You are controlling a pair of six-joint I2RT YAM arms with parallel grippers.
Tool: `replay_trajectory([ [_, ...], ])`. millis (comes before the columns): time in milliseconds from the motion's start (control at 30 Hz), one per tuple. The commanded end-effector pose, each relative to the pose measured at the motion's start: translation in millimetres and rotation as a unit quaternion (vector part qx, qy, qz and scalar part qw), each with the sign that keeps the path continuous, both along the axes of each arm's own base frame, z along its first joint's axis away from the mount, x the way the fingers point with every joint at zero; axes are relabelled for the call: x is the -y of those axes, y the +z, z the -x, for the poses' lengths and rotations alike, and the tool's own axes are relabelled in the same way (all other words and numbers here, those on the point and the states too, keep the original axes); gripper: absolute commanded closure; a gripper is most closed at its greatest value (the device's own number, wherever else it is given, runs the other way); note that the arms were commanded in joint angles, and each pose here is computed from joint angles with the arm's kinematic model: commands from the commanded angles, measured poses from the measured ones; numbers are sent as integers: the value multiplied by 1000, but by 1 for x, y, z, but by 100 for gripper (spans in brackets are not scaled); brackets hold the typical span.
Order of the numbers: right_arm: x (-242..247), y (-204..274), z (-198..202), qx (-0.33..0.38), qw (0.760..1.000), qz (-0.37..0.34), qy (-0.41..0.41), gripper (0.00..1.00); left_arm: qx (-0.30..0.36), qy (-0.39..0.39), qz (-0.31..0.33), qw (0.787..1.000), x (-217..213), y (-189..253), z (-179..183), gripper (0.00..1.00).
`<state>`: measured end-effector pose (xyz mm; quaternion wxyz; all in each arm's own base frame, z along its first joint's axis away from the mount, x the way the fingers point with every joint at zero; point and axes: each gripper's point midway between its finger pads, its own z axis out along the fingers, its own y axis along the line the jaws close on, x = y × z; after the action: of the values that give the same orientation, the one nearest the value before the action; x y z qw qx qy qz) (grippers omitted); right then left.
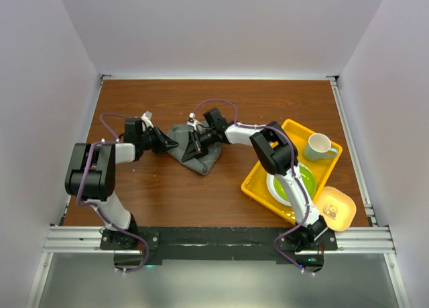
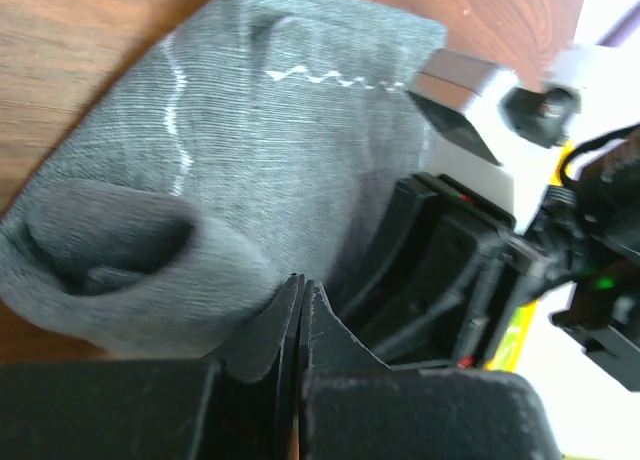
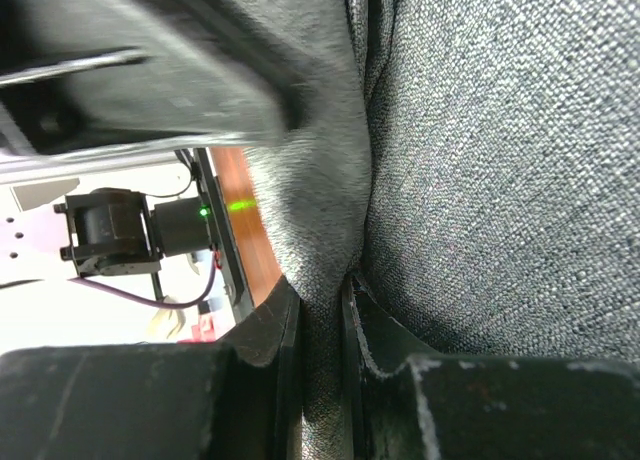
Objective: Fold the napkin, place the utensils inside, and roll it up
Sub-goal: Roll the napkin with the utensil
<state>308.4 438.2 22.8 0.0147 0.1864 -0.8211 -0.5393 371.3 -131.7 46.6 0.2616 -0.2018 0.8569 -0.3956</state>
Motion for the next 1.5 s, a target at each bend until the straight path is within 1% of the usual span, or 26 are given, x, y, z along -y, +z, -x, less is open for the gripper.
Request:
replay_trajectory([
  [0,22,-45,5,-34,995,92,-27,81,11,-4,7,1000,4,-14,-4,100],
  [33,21,-41,4,-23,995,91,-22,77,3,-2,6,1000,3,-18,-2,100],
  [67,22,-34,2,-21,995,95,-23,70,-10,4,1,1000,1,-25,2,100],
  [133,22,-24,-3,-4,995,101,-26,63,-33,13,-9,999,-3,-38,8,100],
  [167,21,-15,-6,8,995,99,-28,57,-44,14,-11,999,-3,-43,12,100],
  [267,23,3,-13,32,993,109,-29,49,-60,12,-11,998,-3,-55,20,100],
  [300,21,12,-18,58,992,105,-22,47,-63,10,-13,998,-3,-58,22,100],
  [367,30,16,-22,80,987,137,-20,42,-64,7,-16,998,-3,-61,23,100],
  [400,31,30,-27,113,984,134,-12,40,-65,5,-18,998,-4,-62,24,100],
  [500,42,45,-26,152,976,157,2,36,-67,0,-23,997,-4,-65,25,100],
  [567,53,44,-21,160,970,184,6,36,-68,-2,-23,997,-4,-66,26,100],
  [633,59,52,-17,182,964,196,7,35,-71,-5,-22,997,-4,-67,27,100],
  [700,63,47,-4,179,963,203,16,35,-72,-6,-21,997,-3,-66,27,100],
  [767,70,41,5,175,961,215,17,40,-71,-8,-18,997,-2,-64,24,100],
  [800,71,38,10,176,959,221,20,44,-71,-9,-17,997,-2,-64,23,100],
  [833,74,36,11,181,957,227,17,54,-73,-11,-16,997,-1,-63,24,100],
  [867,85,22,13,183,948,259,12,58,-72,-12,-16,997,0,-62,21,100],
  [933,93,16,10,194,940,280,2,66,-77,-13,-17,997,0,-62,22,100],
  [1067,106,-6,11,215,923,318,17,68,-85,-14,-19,996,-1,-61,17,100],
  [1133,114,-8,9,235,907,350,19,68,-92,-15,-20,995,-1,-61,17,100],
  [1200,116,6,2,278,887,370,13,66,-103,-18,-24,994,-2,-63,19,100],
  [1267,110,30,-5,320,872,371,8,63,-101,-22,-28,994,-2,-62,16,100],
  [1333,104,52,-14,359,855,375,1,54,-106,-25,-32,994,-3,-62,16,100],
  [1367,95,63,-9,387,845,368,16,49,-111,-26,-32,993,-3,-63,17,100],
  [1400,88,71,-11,408,837,364,17,39,-118,-26,-33,992,-3,-64,19,100],
  [1467,72,84,-9,449,824,344,32,29,-125,-28,-34,991,-3,-65,20,100],
])
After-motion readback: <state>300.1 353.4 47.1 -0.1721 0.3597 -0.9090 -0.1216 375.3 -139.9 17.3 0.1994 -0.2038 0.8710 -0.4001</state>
